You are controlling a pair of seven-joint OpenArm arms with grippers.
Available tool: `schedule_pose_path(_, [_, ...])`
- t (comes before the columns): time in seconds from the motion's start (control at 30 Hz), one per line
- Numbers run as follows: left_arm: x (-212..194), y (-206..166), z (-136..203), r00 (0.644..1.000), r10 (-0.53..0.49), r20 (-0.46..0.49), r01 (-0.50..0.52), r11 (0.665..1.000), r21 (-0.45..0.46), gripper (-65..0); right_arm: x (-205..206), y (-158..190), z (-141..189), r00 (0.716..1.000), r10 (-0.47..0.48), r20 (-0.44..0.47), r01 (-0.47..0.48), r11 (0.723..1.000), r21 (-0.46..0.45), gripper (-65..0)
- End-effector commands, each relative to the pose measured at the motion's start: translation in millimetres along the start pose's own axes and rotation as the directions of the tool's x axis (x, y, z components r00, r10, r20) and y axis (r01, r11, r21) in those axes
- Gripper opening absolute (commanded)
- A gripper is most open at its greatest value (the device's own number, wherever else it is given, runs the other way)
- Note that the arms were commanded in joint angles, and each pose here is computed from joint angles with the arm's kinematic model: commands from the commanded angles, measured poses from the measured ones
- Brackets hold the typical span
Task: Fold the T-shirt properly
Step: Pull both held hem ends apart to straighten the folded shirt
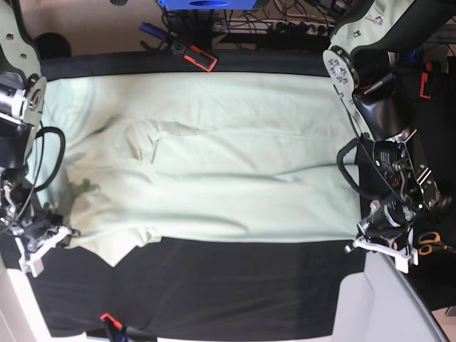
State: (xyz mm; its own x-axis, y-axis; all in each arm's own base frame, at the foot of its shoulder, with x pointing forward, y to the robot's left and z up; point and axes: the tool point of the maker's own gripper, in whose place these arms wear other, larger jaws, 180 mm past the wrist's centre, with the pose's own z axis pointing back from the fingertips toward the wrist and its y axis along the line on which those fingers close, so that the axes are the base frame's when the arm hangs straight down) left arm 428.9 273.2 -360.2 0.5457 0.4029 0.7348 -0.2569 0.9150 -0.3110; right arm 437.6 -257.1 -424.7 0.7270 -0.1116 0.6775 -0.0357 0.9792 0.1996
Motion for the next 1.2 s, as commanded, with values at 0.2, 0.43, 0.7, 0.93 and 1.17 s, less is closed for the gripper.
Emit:
schedule_pose_path(0.2, [55.9, -23.4, 3.5, 0.992, 0.003, 0.126, 0.003, 0.999, -0.049, -65.0, 41.4, -3.0, 8.3, 0.995, 0.011, 0.098, -0.011, 1.000, 0.000, -65.0])
schedule_pose_path(0.43, [57.4, -31.1, 2.2, 0.992, 0.009, 0.129, -0.001, 0.998, -0.064, -65.0, 47.8, -3.2, 9.1, 0.990, 0.011, 0.140, -0.011, 1.000, -0.001, -65.0])
schedule_pose_path(0.7, [54.9, -24.3, 3.2, 0.992, 0.012, 0.126, -0.005, 0.999, -0.052, -65.0, 40.1, -15.4, 13.0, 0.990, 0.011, 0.140, -0.008, 1.000, -0.022, -65.0])
schedule_pose_path(0.93, [43.6, -18.1, 6.8, 0.993, -0.002, 0.118, 0.006, 0.999, -0.037, -65.0, 29.4, -35.0, 20.3, 0.989, -0.016, 0.149, 0.024, 0.998, -0.053, -65.0])
schedule_pose_path(1.17, [35.5, -8.6, 26.4, 0.988, -0.050, 0.146, 0.051, 0.999, -0.003, -65.0, 11.5, -36.2, 20.1, 0.992, -0.017, 0.126, 0.022, 0.999, -0.045, -65.0])
